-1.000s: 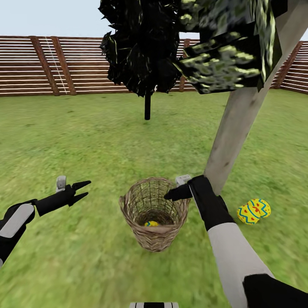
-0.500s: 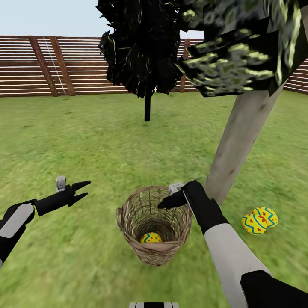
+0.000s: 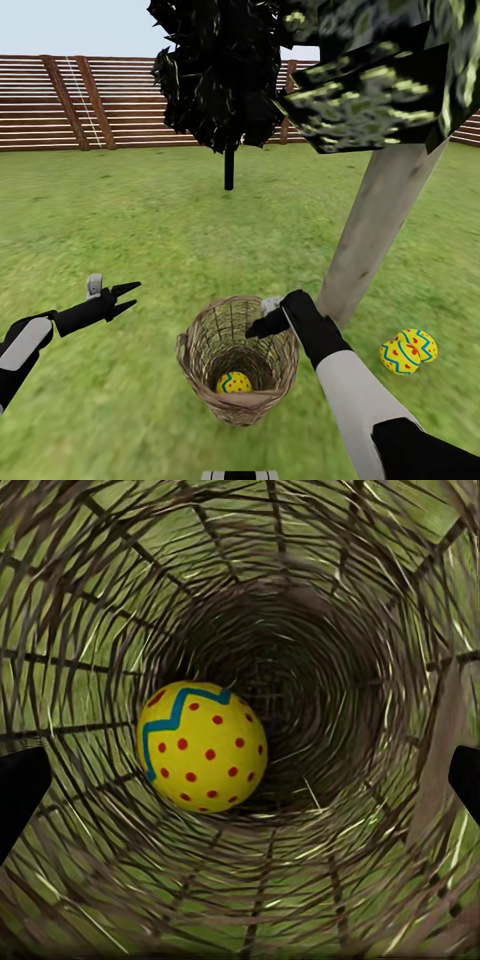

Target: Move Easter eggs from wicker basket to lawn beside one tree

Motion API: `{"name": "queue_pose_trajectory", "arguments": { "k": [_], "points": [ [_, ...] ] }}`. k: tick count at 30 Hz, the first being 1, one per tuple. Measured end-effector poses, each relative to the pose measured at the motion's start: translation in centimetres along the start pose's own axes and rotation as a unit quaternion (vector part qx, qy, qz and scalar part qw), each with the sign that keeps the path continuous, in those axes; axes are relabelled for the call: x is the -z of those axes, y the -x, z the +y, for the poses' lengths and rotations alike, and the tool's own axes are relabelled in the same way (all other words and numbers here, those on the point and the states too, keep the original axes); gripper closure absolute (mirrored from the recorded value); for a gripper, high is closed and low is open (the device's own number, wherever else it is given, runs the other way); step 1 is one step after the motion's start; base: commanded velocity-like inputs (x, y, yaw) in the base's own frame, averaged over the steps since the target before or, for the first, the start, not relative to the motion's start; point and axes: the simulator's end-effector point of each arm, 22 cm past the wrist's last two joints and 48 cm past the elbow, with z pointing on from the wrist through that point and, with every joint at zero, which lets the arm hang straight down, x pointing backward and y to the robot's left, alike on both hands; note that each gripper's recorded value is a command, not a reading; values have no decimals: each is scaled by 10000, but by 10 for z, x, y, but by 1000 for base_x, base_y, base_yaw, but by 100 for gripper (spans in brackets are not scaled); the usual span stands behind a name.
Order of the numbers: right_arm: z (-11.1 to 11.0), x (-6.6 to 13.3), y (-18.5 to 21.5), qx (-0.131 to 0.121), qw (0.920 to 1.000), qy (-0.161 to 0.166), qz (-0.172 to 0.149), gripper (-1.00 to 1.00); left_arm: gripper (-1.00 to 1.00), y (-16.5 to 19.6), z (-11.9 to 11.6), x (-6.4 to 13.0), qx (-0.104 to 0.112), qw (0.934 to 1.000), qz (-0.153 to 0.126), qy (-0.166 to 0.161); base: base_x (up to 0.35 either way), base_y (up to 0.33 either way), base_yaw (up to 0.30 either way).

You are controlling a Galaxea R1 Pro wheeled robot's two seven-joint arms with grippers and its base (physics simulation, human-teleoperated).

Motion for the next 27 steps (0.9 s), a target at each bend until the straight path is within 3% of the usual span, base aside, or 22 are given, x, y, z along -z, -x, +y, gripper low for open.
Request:
{"name": "queue_pose_trajectory", "arguments": {
  "k": [9, 14, 17, 21, 27],
  "points": [
    [3, -11, -16, -8, 9998, 52, 214, -100, -100, 0, 0, 0, 0, 10000, -2, 3, 1, 0, 0],
    [13, -15, -17, 518, 9981, -83, 311, -100, -100, 0, 0, 0, 3, 10000, -3, 6, 11, 0, 0],
    [17, -17, -15, 725, 9969, -125, 280, -100, -100, 0, 0, 0, -5, 10000, -4, -1, 181, -2, 0],
    [18, -18, -15, 823, 9961, -146, 277, -100, -100, 1, 0, 1, -5, 10000, -5, -1, 216, -32, 0],
    [29, -23, -22, 1386, 9888, -310, 455, -100, -100, 0, 1, 1, 11, 10000, -4, 13, 28, -5, 0]
  ]
}}
